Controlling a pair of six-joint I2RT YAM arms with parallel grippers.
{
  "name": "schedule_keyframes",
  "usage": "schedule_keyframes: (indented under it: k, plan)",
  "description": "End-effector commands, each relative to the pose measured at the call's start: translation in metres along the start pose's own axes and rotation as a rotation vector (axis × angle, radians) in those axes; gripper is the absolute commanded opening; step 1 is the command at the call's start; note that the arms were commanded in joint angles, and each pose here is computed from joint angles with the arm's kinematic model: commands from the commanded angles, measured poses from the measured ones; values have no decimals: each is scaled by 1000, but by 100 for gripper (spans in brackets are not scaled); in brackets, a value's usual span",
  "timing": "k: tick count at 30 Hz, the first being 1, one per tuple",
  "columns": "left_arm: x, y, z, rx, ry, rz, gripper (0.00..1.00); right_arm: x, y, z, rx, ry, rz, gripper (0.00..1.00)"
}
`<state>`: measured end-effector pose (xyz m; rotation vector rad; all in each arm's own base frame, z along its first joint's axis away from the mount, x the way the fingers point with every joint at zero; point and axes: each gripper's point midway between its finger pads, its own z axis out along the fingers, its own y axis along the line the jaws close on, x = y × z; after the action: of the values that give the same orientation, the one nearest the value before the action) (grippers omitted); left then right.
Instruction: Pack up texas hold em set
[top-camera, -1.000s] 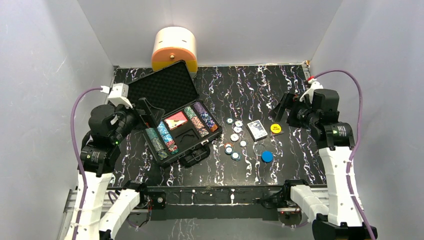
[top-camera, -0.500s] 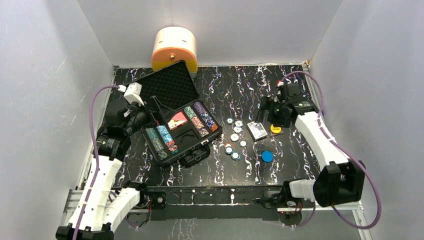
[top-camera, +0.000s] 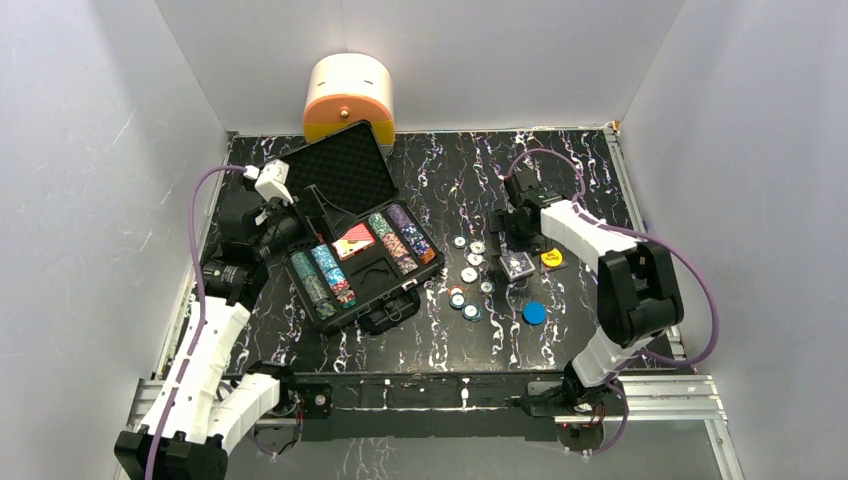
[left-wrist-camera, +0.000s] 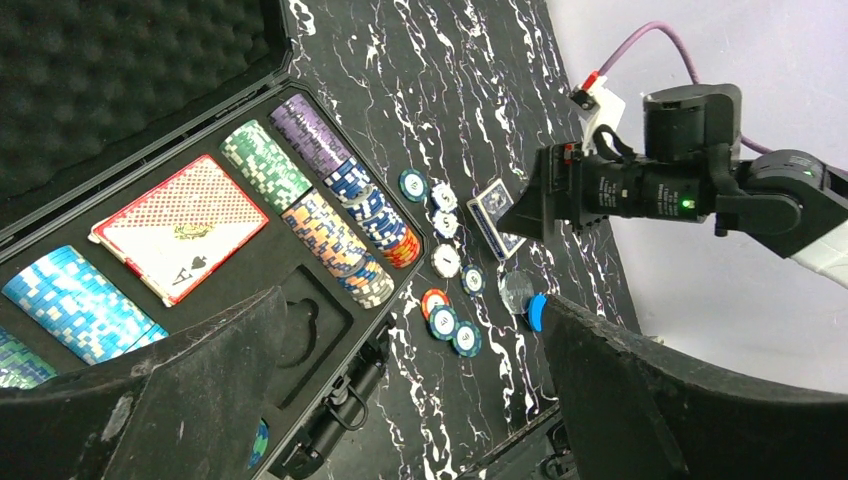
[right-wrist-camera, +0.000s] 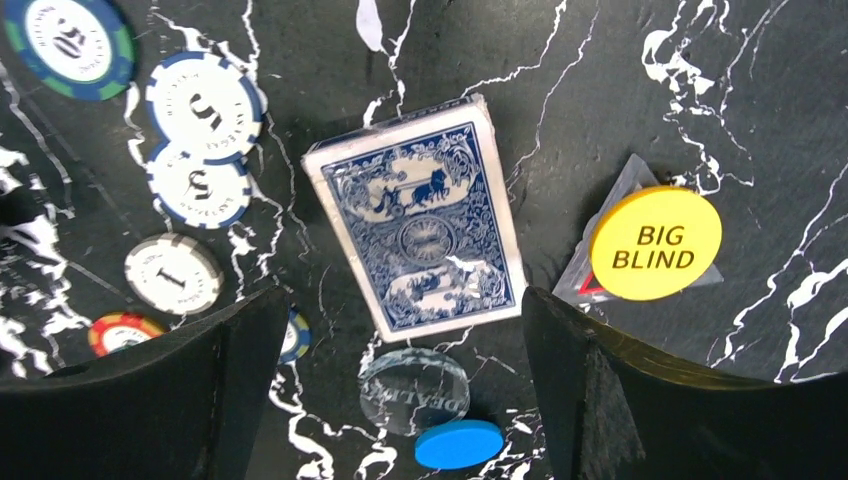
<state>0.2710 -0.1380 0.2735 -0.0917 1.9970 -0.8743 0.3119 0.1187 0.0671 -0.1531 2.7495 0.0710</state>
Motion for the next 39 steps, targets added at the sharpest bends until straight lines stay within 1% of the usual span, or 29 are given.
schedule_keyframes:
  k: [1, 4, 8, 11, 13, 15, 18, 21, 23, 25, 28, 30, 32, 35, 39]
  plan:
    - [-7, -9, 1, 36, -11, -1, 98, -25, -1, 4, 21, -56, -73, 95]
    - [-7, -8, 4, 37, -6, -2, 98, -23, -1, 15, 28, -21, -101, 95]
    - [-9, -7, 10, 37, 4, -11, 98, -13, -6, 34, 57, 61, -134, 95]
    - [-7, -5, 14, 36, 14, -23, 98, -4, 0, 42, 3, 99, -179, 94]
    - [-5, -6, 16, 45, 21, -33, 98, 5, 13, 46, -83, 130, -205, 89]
    - [-5, -8, 17, 57, 26, -39, 98, 15, 21, 48, -139, 161, -211, 82]
    - [-4, -10, 17, 67, 33, -48, 98, 23, 16, 48, -124, 174, -213, 71]
    - [1, -10, 18, 72, 51, -80, 98, 12, 7, 42, -56, 115, -207, 65]
    - [7, -11, 20, 84, 83, -119, 98, -4, 14, 30, -78, 49, -206, 62]
    - [15, -13, 22, 100, 123, -163, 98, -24, 34, 6, -154, -57, -234, 60]
    - [25, -21, 22, 130, 198, -263, 98, -44, 77, -34, -310, -203, -331, 59]
    - [30, -31, 19, 171, 252, -330, 98, -46, 113, -66, -474, -276, -409, 59]
    - [35, -33, 17, 176, 281, -377, 98, -44, 145, -94, -600, -348, -490, 59]
    - [43, -35, 17, 191, 321, -407, 98, -36, 182, -125, -726, -406, -583, 60]
    - [55, -47, 18, 252, 408, -411, 98, -15, 225, -145, -812, -412, -716, 60]
